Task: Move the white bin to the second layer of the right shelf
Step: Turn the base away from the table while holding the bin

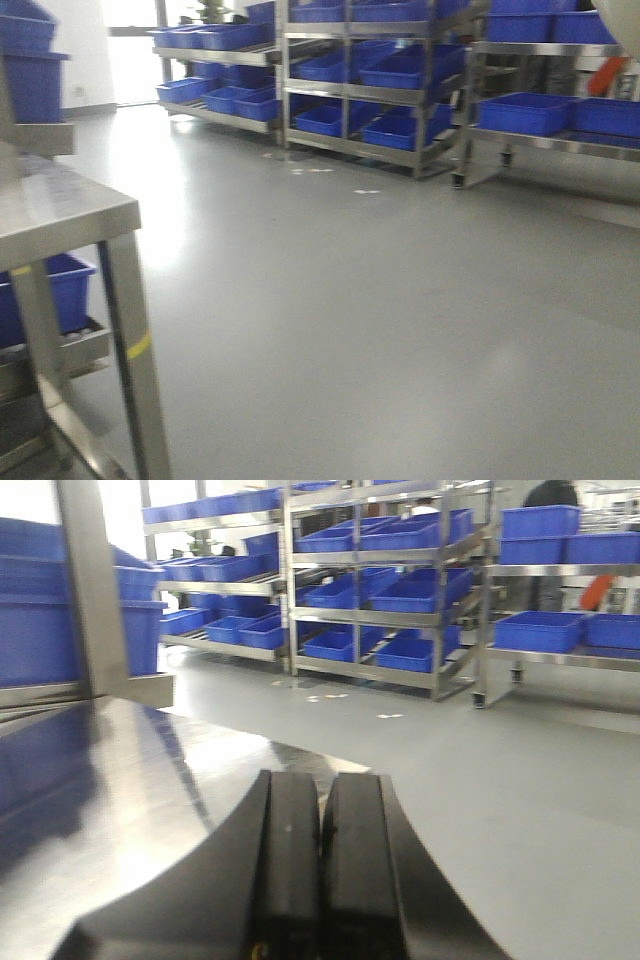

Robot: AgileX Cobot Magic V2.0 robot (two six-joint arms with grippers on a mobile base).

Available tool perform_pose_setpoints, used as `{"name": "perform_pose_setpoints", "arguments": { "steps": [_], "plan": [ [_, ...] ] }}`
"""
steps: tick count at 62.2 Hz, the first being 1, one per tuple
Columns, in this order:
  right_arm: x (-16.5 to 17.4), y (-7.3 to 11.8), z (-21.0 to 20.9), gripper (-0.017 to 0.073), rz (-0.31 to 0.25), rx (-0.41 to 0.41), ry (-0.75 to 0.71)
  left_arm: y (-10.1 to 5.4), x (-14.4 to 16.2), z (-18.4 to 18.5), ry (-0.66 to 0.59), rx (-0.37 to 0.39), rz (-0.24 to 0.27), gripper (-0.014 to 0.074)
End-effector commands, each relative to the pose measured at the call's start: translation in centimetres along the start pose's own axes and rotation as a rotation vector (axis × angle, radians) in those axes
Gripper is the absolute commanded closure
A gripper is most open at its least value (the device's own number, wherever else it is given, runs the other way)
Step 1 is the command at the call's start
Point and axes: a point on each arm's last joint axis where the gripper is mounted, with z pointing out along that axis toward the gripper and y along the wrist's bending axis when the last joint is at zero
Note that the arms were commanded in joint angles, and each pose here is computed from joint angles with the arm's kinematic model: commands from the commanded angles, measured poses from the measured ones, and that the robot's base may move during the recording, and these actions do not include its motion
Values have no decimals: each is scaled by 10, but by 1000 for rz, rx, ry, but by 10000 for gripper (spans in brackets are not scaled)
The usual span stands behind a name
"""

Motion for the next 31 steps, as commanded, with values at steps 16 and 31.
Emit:
{"name": "perform_pose_setpoints", "arguments": {
  "steps": [16,31],
  "plan": [
    [-19,1,-5,508,-5,-3,-138,0,3,-1,-67,-6,-13,509],
    [-19,1,-5,508,-5,-3,-138,0,3,-1,-67,-6,-13,509]
  ]
}}
